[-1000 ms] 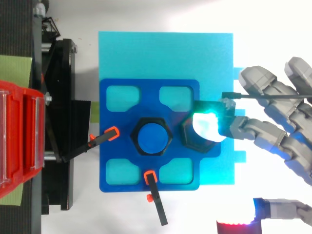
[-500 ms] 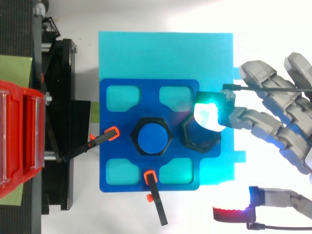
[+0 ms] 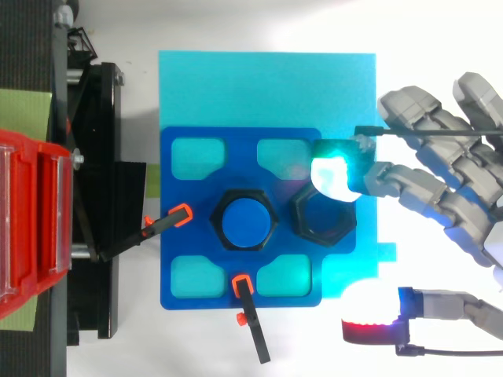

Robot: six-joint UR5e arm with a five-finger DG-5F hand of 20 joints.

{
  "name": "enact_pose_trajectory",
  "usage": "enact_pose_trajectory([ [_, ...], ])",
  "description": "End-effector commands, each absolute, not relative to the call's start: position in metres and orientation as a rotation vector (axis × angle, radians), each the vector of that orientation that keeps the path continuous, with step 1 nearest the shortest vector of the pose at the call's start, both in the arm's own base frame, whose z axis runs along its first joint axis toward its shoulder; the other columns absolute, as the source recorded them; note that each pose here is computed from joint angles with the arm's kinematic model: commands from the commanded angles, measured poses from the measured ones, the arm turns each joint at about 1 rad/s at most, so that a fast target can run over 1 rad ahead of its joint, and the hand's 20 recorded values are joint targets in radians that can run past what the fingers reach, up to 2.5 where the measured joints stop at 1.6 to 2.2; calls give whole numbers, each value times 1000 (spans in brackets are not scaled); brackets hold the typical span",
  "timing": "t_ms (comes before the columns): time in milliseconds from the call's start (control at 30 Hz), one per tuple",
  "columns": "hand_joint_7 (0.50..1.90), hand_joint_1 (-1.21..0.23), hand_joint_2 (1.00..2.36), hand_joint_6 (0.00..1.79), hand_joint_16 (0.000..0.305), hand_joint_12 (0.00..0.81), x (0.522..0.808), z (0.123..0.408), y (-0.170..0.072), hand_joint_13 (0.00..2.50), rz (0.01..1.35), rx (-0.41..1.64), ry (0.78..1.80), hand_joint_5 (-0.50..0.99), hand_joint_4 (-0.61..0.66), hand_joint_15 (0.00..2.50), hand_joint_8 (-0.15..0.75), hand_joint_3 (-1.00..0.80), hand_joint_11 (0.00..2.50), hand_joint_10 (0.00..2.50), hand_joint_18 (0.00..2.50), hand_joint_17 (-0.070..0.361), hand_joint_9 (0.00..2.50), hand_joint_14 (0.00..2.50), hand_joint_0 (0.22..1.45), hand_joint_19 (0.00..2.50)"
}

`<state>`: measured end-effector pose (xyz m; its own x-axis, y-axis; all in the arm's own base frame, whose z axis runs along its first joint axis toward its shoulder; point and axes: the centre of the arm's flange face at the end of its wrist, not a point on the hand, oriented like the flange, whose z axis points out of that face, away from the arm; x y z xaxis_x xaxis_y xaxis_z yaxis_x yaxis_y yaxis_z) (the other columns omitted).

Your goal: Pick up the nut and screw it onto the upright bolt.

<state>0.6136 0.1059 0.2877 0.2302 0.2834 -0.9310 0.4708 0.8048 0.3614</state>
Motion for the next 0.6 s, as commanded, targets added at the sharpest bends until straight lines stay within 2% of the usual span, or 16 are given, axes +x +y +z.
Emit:
enact_pose_trajectory([
  [0, 607, -604, 1000, 501, 41, 323, 614, 288, 106, 118, -135, 665, 1366, -272, 101, 0, 224, -500, 0, 0, 0, 93, 187, 0, 426, 0],
  [567, 611, -595, 1000, 501, 39, 320, 614, 285, 90, 150, -171, 629, 1414, -267, 119, 0, 235, -500, 0, 0, 0, 88, 218, 0, 445, 0],
])
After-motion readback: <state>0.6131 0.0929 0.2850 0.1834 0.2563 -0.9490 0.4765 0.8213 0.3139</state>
